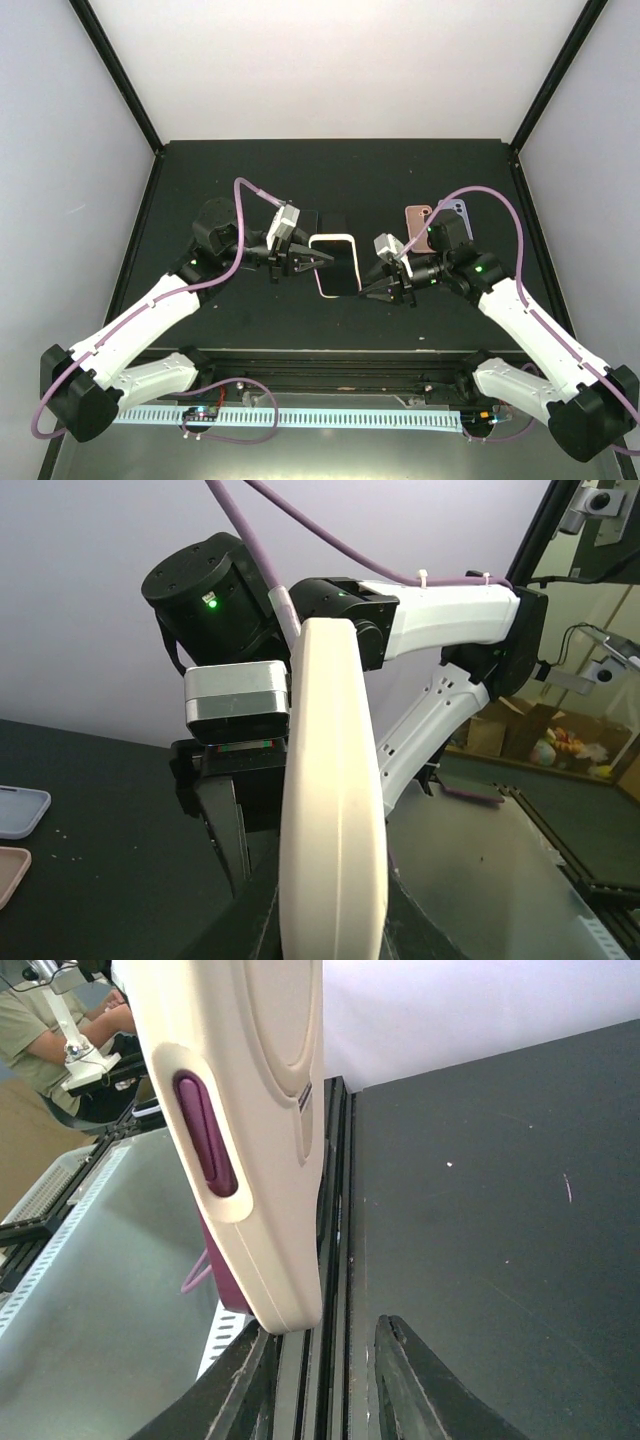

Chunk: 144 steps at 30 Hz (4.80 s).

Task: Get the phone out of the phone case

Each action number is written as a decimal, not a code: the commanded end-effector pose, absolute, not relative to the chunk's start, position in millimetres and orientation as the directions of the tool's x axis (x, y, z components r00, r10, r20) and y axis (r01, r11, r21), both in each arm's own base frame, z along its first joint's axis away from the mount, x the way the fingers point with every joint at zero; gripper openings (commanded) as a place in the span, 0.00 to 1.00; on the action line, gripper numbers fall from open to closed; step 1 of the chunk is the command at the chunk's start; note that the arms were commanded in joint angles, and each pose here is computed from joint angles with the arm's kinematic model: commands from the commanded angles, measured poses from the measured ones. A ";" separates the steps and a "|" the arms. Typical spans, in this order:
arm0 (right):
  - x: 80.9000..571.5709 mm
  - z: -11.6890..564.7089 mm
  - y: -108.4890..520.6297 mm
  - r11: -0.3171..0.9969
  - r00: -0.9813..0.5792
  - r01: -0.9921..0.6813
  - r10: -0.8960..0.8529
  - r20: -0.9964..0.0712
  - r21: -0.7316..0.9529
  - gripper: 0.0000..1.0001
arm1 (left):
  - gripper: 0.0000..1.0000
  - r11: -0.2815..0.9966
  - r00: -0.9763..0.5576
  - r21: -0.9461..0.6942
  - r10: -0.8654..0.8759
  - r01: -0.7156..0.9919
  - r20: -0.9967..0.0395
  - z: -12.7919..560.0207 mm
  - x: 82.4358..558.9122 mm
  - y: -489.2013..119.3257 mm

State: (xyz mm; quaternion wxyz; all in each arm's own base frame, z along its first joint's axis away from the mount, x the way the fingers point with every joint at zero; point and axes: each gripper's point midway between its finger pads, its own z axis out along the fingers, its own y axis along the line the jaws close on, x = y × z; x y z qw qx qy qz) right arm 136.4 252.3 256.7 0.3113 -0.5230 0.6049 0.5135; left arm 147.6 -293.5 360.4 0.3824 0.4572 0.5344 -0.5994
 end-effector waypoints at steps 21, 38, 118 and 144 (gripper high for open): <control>256.6 325.0 261.6 0.390 -0.256 -0.904 -0.169 -0.952 0.174 0.51 | 0.02 -0.248 -0.267 -0.259 0.005 0.933 -0.964 383.1 126.9 -297.1; 214.6 422.9 273.6 0.133 -0.126 -0.984 -0.047 -0.991 0.119 0.58 | 0.02 -0.041 -0.379 -0.379 0.007 0.925 -0.925 358.1 173.8 -309.7; 284.0 131.8 167.4 0.731 -0.836 -0.177 0.242 -0.493 0.659 0.01 | 0.72 0.747 -0.307 0.021 0.299 0.665 -0.903 150.6 233.3 -394.7; 293.1 82.8 179.5 0.735 -0.934 -0.042 0.212 -0.289 0.677 0.01 | 0.71 0.665 -0.266 0.267 0.585 0.697 -0.766 105.5 243.5 -416.0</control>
